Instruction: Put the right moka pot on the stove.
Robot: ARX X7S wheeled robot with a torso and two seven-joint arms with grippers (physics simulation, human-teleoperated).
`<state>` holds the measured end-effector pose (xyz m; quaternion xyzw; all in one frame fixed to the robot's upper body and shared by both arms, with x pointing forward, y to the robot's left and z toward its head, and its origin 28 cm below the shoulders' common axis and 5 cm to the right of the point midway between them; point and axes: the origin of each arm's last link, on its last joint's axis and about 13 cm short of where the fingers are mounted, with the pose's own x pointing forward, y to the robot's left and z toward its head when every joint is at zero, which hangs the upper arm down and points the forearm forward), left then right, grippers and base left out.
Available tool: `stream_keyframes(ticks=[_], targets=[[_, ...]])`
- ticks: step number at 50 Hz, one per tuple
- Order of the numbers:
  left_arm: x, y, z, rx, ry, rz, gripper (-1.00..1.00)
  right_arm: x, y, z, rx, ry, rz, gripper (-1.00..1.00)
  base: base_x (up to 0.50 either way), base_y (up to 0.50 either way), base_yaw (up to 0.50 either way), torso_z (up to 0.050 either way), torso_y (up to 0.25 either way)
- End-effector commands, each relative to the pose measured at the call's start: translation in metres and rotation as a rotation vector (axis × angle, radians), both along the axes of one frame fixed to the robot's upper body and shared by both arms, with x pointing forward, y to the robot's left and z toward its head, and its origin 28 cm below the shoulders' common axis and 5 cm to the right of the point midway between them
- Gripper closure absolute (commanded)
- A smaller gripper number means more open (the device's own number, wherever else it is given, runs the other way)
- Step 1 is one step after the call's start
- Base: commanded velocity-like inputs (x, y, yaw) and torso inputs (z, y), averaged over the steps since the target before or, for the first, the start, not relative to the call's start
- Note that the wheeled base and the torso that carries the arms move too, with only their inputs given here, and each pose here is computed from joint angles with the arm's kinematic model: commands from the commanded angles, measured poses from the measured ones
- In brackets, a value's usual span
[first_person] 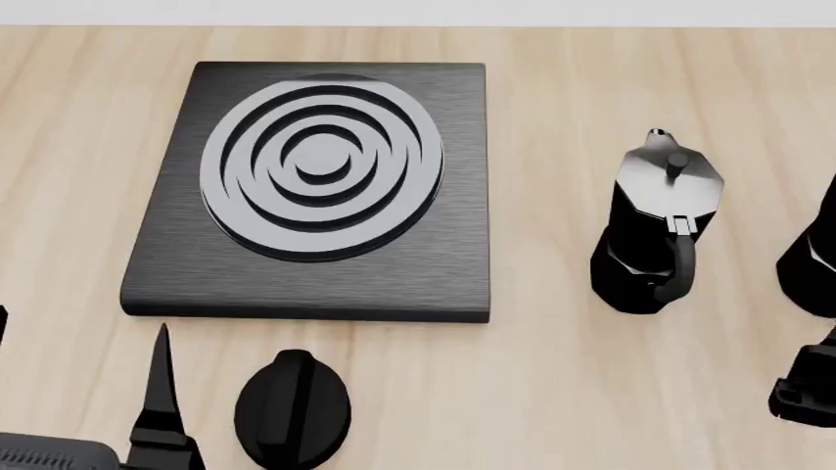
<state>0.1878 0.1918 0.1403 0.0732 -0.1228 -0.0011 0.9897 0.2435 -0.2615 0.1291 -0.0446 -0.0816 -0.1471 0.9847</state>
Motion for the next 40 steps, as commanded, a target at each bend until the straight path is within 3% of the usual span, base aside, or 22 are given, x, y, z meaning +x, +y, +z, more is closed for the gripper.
stream_keyframes(ticks=[1,21,23,36,38,40], targets=[[0.000,0.000,0.000,0.002,0.000,0.007,-1.00,0.018,-0.008,0.013,0.006,0.026,-0.007,-1.00,0.00,0.00,0.00,0.000,0.000],[0.001,0.000,-0.001,0.006,0.003,0.012,-1.00,0.029,-0.019,-0.005,0.018,0.067,-0.031,-1.00,0.00,0.00,0.00,0.000,0.000],[0.001,0.000,-0.001,0.007,0.004,0.013,-1.00,0.032,-0.019,0.008,0.015,0.073,-0.029,-1.00,0.00,0.00,0.00,0.000,0.000],[0.001,0.000,-0.001,0.009,0.004,0.012,-1.00,0.042,-0.023,-0.009,0.025,0.108,-0.033,-1.00,0.00,0.00,0.00,0.000,0.000],[0.001,0.000,-0.001,0.010,0.004,0.012,-1.00,0.043,-0.022,0.003,0.023,0.111,-0.032,-1.00,0.00,0.00,0.00,0.000,0.000],[0.001,0.000,-0.001,0.012,0.003,0.012,-1.00,0.045,-0.024,-0.009,0.022,0.114,-0.034,-1.00,0.00,0.00,0.00,0.000,0.000]])
